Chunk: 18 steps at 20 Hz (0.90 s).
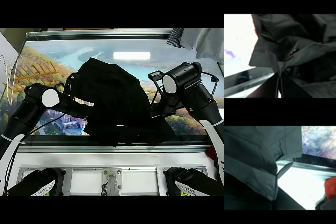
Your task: Fold the clothes and pants, and hang the long-sleeved shirts on hangers.
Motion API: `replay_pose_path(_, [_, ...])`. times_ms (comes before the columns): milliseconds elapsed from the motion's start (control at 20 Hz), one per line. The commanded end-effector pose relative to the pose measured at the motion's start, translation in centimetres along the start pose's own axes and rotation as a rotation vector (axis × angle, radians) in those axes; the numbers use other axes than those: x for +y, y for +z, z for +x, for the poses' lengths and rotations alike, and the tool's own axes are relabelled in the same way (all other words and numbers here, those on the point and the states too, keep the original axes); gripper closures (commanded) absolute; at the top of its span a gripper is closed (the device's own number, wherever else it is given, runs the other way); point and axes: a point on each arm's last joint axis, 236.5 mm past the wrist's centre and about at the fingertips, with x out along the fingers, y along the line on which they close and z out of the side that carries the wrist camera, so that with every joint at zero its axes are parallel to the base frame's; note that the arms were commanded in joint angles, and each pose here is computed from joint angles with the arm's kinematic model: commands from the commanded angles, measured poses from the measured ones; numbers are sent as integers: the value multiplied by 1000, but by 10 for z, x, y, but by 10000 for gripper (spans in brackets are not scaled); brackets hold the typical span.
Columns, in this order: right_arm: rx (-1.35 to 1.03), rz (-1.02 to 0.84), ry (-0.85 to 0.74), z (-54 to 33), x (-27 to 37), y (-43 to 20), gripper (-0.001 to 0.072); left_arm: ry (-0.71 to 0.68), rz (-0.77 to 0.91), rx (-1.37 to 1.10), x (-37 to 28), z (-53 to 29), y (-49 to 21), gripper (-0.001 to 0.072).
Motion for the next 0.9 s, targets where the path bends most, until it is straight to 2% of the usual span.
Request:
replay_pose_path(0, [-1, 27, 4, 1, 2, 0, 701, -80, 58, 42, -16, 7, -15, 692])
replay_pose_path(50, [-1, 40, 3, 1, 2, 0, 701, -87, 64, 60, -19, 11, -21, 566])
replay_pose_path(100, [-1, 41, 4, 1, 2, 0, 701, -97, 66, 70, -22, 13, -25, 219])
replay_pose_path(150, [-1, 42, 3, 1, 2, 0, 701, -107, 65, 72, -24, 13, -26, 0])
replay_pose_path(350, [0, 41, 3, 1, 2, 0, 700, -175, 46, -14, -36, -15, 3, 2])
replay_pose_path(500, [0, 41, 3, 1, 2, 0, 700, -160, 32, -160, -19, -58, 46, 2])
replay_pose_path(600, [0, 41, 3, 1, 2, 0, 700, -91, -9, -269, 15, -87, 74, 2])
replay_pose_path(850, [0, 41, 3, 1, 2, 0, 700, 255, -202, -492, 165, -156, 107, 3])
